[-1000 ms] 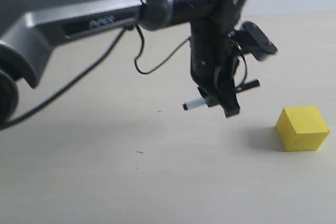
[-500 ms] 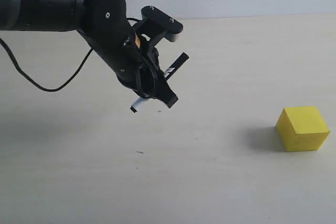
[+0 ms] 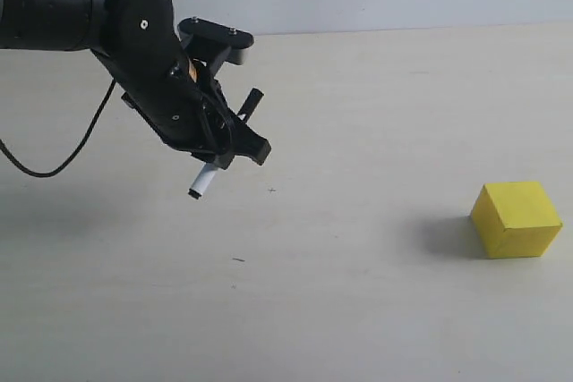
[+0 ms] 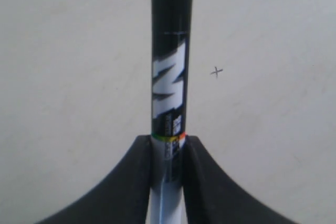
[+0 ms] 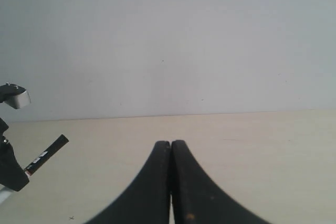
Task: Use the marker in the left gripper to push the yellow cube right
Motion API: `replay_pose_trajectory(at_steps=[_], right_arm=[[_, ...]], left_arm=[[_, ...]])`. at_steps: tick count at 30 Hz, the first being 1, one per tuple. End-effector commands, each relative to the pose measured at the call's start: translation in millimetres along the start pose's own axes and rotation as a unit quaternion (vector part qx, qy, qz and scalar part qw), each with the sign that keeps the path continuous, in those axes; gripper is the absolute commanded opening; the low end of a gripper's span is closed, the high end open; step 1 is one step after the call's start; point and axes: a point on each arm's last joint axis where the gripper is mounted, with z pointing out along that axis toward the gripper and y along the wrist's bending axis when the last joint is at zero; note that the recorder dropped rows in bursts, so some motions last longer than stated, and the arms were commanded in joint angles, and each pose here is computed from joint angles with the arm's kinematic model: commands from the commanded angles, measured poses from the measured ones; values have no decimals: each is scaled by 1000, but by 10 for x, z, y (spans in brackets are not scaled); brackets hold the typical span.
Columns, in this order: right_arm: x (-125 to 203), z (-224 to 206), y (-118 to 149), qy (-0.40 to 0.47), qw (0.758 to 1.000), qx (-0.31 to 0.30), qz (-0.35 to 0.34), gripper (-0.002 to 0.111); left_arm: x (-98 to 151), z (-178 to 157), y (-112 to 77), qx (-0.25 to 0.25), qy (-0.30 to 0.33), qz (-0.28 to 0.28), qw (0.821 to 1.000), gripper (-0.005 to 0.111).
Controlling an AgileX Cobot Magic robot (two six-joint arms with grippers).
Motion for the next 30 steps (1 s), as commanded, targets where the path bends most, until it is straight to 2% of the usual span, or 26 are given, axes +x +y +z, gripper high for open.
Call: replay_pose_trajectory(at_steps=[1, 5, 10, 18, 25, 27, 30], right_arm=[[7, -3, -2, -3, 1000, 0, -4, 0], [7, -3, -2, -3, 1000, 0, -4, 0], [7, -3, -2, -3, 1000, 0, -4, 0], [7, -3, -2, -3, 1000, 0, -4, 0], [7, -3, -2, -3, 1000, 0, -4, 0], [7, -3, -2, -3, 1000, 0, -4, 0], [7, -3, -2, -3, 1000, 0, -4, 0]], left_arm=[[27, 50, -55, 13, 9, -22, 1000, 0], [86, 235, -92, 28, 42, -118, 992, 0], [90, 374, -98, 29, 45, -170, 984, 0], [76, 379, -167, 47, 39, -188, 980, 0], [-36, 477, -361, 91, -24, -231, 968, 0], [-13, 548, -392, 103, -9, -257, 961, 0], [58, 660, -406, 101, 25, -266, 958, 0]])
